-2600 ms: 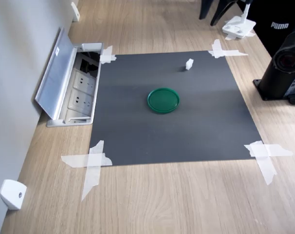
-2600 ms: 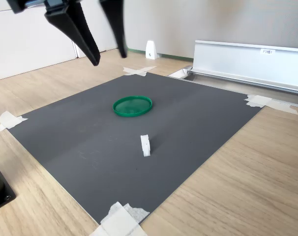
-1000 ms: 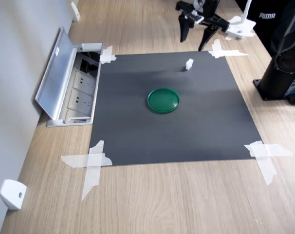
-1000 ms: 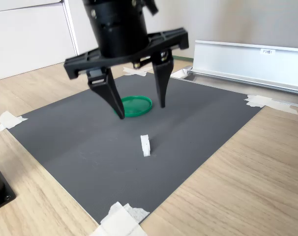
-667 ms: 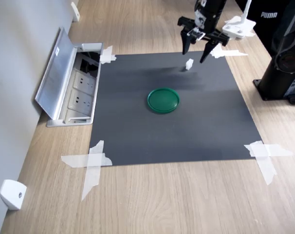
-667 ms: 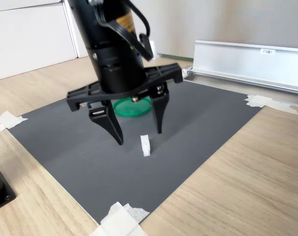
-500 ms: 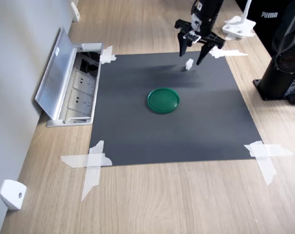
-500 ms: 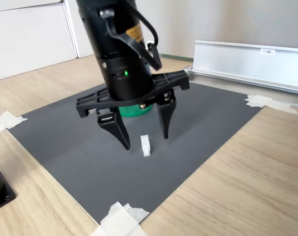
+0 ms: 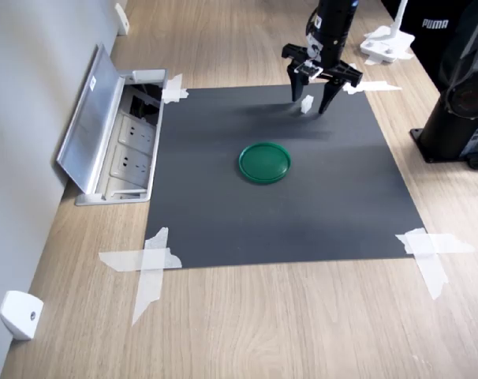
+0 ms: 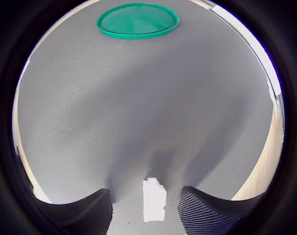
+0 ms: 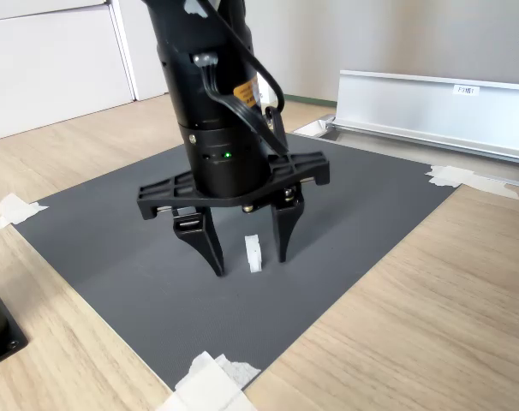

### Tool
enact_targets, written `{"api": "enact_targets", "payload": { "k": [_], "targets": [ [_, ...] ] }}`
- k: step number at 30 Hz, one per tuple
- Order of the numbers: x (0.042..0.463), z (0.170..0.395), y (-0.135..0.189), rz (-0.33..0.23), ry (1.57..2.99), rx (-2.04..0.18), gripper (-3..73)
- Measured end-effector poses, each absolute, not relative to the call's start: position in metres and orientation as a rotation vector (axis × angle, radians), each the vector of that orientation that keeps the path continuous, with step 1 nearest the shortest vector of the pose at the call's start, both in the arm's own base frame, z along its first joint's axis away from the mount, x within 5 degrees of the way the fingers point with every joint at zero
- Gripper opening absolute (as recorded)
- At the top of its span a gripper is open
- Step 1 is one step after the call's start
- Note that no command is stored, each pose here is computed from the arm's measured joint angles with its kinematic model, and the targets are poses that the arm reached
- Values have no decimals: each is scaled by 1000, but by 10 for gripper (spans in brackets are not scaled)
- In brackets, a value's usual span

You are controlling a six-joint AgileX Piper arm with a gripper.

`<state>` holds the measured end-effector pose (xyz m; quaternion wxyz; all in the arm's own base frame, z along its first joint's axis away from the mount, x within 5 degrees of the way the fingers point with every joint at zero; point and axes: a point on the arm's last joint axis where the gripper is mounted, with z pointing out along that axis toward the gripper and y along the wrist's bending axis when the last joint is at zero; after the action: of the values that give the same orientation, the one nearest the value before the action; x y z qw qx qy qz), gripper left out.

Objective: Grasp a white terminal and put it on the green lid.

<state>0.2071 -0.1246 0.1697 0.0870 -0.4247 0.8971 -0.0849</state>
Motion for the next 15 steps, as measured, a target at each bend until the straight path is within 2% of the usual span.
{"api": "enact_targets", "payload": {
  "k": [6, 9, 13, 15],
  "targets": [
    [209, 169, -126, -277, 2663, -1257, 443],
    [209, 169, -126, -278, 2664, -1253, 326],
    [209, 169, -126, -277, 2666, -1246, 117],
    [209, 169, -126, -275, 2670, -1238, 93]
  ]
}}
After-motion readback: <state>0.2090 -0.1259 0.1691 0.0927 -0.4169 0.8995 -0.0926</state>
